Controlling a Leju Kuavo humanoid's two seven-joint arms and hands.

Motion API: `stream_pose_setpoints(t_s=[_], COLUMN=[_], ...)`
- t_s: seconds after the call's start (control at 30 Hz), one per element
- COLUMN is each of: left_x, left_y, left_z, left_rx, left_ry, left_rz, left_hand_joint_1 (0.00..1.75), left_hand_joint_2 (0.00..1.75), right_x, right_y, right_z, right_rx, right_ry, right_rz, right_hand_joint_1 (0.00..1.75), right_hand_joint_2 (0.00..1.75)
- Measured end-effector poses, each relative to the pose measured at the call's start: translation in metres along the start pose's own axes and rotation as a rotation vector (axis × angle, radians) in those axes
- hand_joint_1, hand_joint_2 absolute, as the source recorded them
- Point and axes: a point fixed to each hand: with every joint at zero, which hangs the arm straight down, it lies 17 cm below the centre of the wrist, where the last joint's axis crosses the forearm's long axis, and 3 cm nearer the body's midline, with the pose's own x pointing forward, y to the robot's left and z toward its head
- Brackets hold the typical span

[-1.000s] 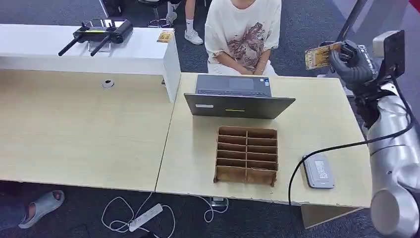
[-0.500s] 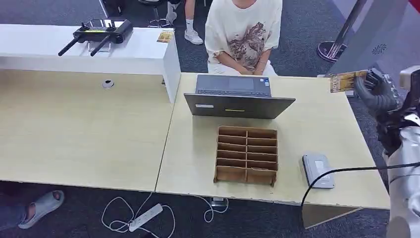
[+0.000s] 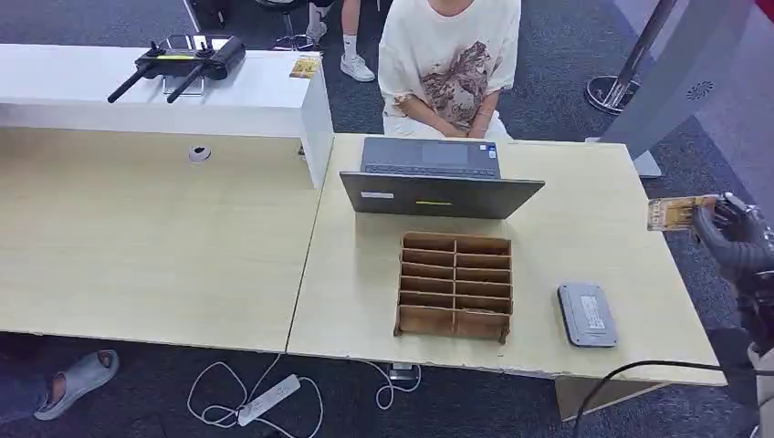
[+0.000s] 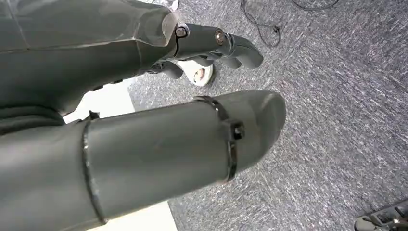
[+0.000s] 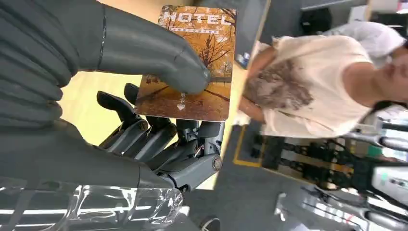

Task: Pass the card to the sensor for recognition and then transmit it.

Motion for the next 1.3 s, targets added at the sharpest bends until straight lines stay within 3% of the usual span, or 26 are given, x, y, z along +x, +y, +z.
stream_pose_setpoints(t_s=[0.37,1.3], left_x=[-0.001,0.0], left_y=[0.0,0.0], left_z=[0.0,0.0], left_rx=[-0.004,0.004], left_ry=[0.0,-0.003], left_rz=[-0.002,-0.007], left_hand_joint_1=[0.0,0.0], left_hand_joint_2=[0.0,0.0], right_x=[-0.048,-0.135], right_y=[0.006,0.064], right_z=[0.04,0.058], right_rx=[0.056,0.164], right_ry=[0.156,0.376], right_rz=[0.018,0.07], right_hand_joint_1=[1.75,1.75], right_hand_joint_2=[1.75,1.75])
